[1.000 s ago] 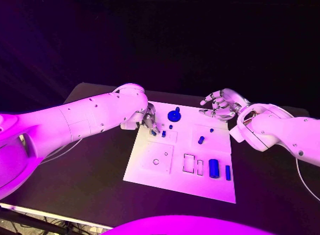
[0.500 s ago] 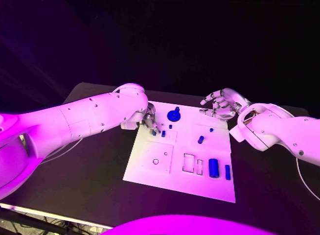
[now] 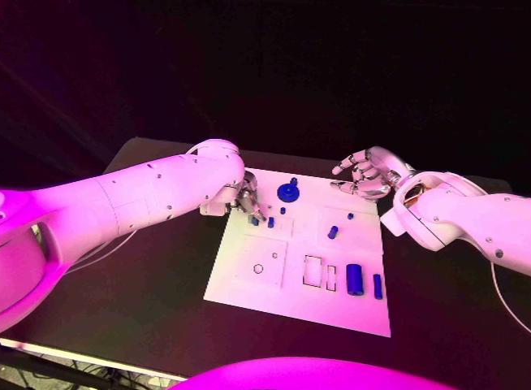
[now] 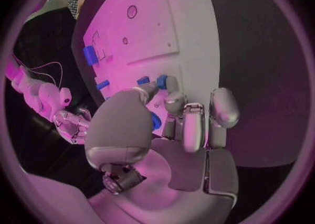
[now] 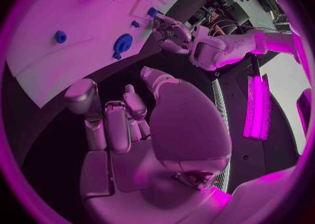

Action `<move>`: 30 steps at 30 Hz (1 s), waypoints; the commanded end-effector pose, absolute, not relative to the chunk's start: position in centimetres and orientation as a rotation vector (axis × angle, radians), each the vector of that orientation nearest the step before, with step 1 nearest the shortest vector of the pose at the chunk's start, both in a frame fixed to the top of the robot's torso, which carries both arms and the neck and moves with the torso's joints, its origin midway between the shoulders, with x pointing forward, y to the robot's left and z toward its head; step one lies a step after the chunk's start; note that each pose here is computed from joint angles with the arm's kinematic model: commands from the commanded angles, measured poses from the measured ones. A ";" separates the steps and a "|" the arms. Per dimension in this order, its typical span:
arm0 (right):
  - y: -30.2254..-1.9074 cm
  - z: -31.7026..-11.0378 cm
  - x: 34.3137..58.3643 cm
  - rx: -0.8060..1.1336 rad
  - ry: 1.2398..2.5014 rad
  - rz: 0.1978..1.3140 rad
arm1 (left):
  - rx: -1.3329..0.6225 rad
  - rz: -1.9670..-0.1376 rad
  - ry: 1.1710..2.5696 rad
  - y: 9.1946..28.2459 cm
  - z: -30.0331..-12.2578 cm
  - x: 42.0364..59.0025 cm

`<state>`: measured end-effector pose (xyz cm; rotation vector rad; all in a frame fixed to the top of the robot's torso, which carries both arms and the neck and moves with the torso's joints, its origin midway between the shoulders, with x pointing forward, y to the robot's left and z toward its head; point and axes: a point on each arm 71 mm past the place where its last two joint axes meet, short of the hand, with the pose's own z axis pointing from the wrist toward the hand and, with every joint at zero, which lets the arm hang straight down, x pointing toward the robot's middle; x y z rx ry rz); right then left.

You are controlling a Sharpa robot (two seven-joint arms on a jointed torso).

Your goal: Assemble the parts on the task board

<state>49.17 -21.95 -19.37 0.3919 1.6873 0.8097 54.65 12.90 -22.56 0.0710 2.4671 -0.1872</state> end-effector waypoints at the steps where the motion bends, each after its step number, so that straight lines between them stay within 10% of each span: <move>1: -21.8 -19.3 49.1 0.373 1.689 0.817 | 0.075 -0.196 2.471 12.8 -22.7 54.6; 30: -21.7 -19.4 49.2 0.371 1.689 0.817 | 0.020 -0.213 2.426 14.0 -22.5 54.9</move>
